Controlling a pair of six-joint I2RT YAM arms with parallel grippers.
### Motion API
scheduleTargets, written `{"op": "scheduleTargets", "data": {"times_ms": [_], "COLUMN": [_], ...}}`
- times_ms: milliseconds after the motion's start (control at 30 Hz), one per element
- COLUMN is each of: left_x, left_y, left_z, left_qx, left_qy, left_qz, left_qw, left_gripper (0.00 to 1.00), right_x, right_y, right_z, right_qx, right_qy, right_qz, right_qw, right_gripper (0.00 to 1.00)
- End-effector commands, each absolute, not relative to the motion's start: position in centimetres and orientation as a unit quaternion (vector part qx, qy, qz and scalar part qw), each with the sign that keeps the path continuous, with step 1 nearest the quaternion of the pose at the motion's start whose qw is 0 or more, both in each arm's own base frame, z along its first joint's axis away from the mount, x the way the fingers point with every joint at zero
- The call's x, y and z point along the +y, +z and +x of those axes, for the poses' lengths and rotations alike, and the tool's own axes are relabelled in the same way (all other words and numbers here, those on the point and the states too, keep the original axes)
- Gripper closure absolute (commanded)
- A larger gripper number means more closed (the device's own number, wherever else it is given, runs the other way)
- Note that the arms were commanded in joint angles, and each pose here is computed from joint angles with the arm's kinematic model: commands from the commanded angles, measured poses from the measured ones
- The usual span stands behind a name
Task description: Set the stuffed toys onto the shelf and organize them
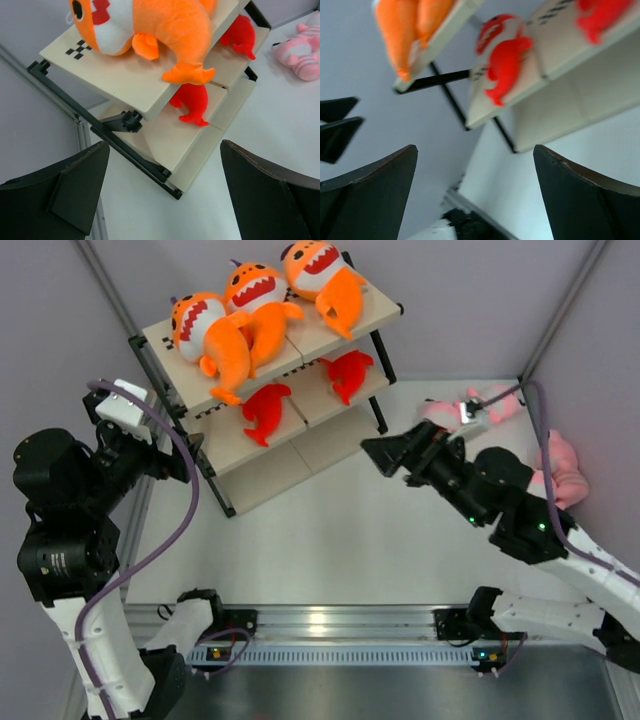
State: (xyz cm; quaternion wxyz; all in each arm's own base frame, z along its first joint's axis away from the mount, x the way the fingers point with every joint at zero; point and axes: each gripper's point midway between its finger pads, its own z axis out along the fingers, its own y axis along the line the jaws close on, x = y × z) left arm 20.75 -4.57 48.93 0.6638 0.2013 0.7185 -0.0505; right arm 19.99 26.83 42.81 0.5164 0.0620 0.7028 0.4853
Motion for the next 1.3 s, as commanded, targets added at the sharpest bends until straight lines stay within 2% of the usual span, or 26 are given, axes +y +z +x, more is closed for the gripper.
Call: {"op": "scheduleTargets", "data": {"times_ms": [0, 67, 167, 267, 333, 367, 500, 633, 767, 967, 1267], "left_x": [-2.2, -1.2, 0.9, 2.9, 4.3, 4.6, 5.5, 5.7, 5.8, 6.9, 8.1], "left_y": [48.0, 46.4, 44.0, 41.3, 40.2, 39.5, 37.7, 35.9, 33.8, 32.0, 31.5], "left_z": [21.7, 21.3, 20.7, 19.4, 18.6, 18.0, 16.4, 15.5, 15.1, 15.5, 15.6], "left_qx": [0.736, 0.758, 0.784, 0.808, 0.817, 0.818, 0.826, 0.830, 0.839, 0.856, 0.866], "left_qy": [0.000, 0.019, 0.065, 0.113, 0.148, 0.157, 0.179, 0.184, 0.190, 0.210, 0.223], "left_qz": [0.161, 0.144, 0.118, 0.099, 0.080, 0.076, 0.060, 0.060, 0.072, 0.072, 0.050], "left_qw": [0.657, 0.636, 0.606, 0.570, 0.552, 0.548, 0.532, 0.524, 0.505, 0.466, 0.445], "left_gripper": [0.01, 0.01, 0.02, 0.01, 0.01, 0.01, 0.01, 0.01, 0.02, 0.01, 0.02], "right_x": [16.1, 11.2, 7.5, 6.4, 6.9, 4.8, 1.4, -4.4, -8.1, -9.5, -10.9], "right_y": [33.5, 32.2, 30.8, 27.7, 26.4, 24.5, 22.7, 23.0, 20.0, 15.4, 10.0], "right_z": [21.5, 22.1, 23.5, 26.5, 28.7, 30.3, 35.5, 41.1, 46.5, 53.4, 59.1], "right_qx": [0.792, 0.790, 0.800, 0.844, 0.858, 0.865, 0.832, 0.784, 0.781, 0.777, 0.773], "right_qy": [0.241, 0.165, 0.076, 0.038, 0.082, 0.069, 0.136, 0.142, 0.116, 0.150, 0.134], "right_qz": [0.064, 0.088, 0.091, 0.080, 0.081, 0.116, 0.203, 0.296, 0.347, 0.373, 0.417], "right_qw": [0.557, 0.584, 0.588, 0.529, 0.501, 0.484, 0.498, 0.527, 0.507, 0.485, 0.459], "right_gripper": [0.01, 0.01, 0.01, 0.00, 0.01, 0.01, 0.01, 0.01, 0.02, 0.18, 0.19]}}
